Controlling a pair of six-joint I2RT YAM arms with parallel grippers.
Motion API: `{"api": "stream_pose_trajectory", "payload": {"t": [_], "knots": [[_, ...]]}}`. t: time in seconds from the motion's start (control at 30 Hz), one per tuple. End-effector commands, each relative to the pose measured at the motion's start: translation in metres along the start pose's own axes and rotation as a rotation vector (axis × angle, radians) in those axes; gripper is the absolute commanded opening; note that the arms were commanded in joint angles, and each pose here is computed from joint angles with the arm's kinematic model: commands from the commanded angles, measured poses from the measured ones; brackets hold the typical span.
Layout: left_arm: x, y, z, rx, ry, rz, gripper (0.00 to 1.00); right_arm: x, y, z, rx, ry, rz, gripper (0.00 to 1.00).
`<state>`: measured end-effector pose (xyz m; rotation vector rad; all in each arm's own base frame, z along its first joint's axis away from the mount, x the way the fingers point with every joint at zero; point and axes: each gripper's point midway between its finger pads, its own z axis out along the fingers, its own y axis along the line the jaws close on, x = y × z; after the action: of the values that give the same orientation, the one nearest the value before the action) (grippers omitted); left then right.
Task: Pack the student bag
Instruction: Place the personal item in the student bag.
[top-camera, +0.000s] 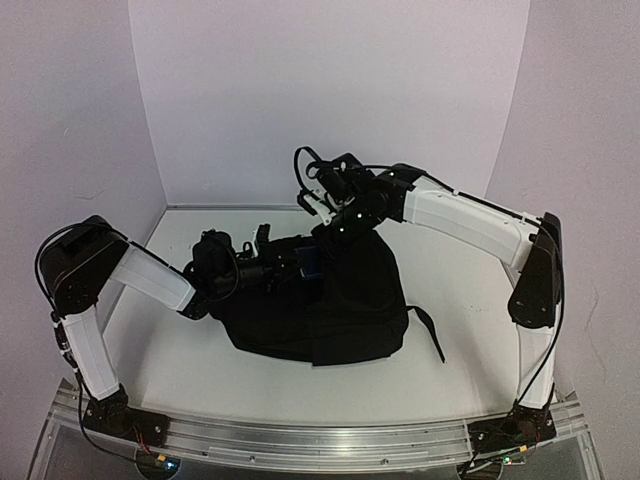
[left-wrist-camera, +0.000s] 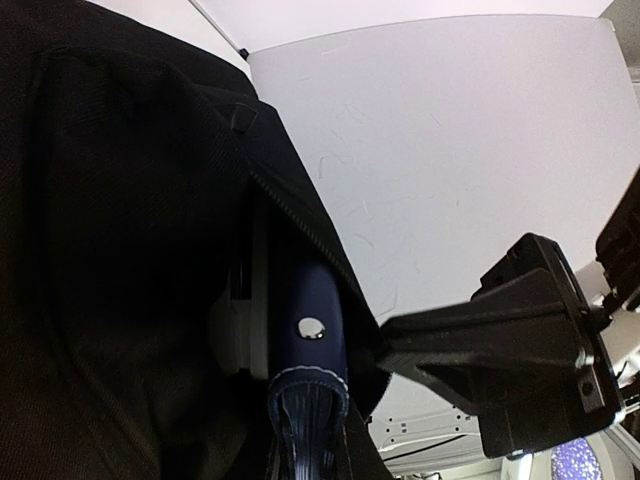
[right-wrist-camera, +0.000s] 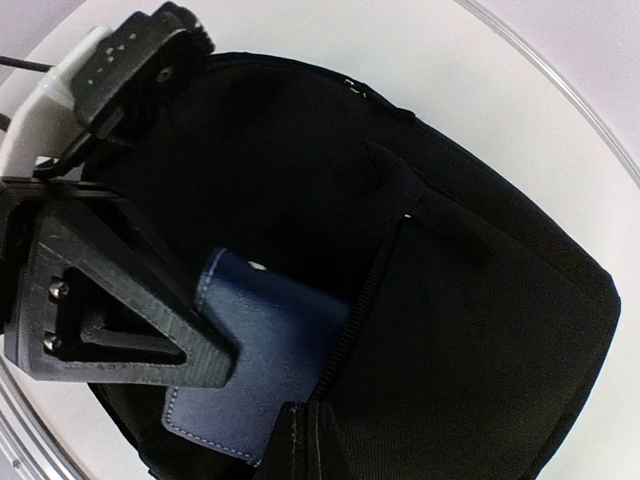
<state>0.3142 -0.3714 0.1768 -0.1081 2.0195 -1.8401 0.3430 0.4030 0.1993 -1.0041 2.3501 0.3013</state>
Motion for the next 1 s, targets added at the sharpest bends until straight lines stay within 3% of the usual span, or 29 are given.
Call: {"api": "stream_pose_trajectory", "payload": {"t": [0.0, 0.27, 0.47, 0.57, 0.73, 0.97], "knots": [[-0.005, -0.050, 0.018, 0.185, 0.023, 0.060, 0.00, -0.034, 0.007, -0.053, -0.044, -0.139, 0.001, 0.00], [0.012, -0.046, 0.053, 0.208, 0.098, 0.040, 0.00, -0.037, 0.009, -0.053, -0.059, -0.144, 0.009, 0.00], [0.020, -0.019, 0.075, 0.139, 0.117, -0.002, 0.03, -0.037, 0.010, -0.055, -0.062, -0.147, 0.012, 0.00], [0.021, 0.001, 0.077, 0.056, 0.112, -0.032, 0.12, -0.035, 0.009, -0.056, -0.057, -0.144, 0.011, 0.00], [0.020, 0.012, 0.066, -0.066, 0.092, -0.012, 0.37, -0.027, 0.006, -0.055, -0.047, -0.129, 0.005, 0.00], [0.015, 0.006, 0.038, -0.191, 0.037, 0.033, 0.54, -0.015, -0.005, -0.053, -0.049, -0.104, 0.040, 0.00]]}}
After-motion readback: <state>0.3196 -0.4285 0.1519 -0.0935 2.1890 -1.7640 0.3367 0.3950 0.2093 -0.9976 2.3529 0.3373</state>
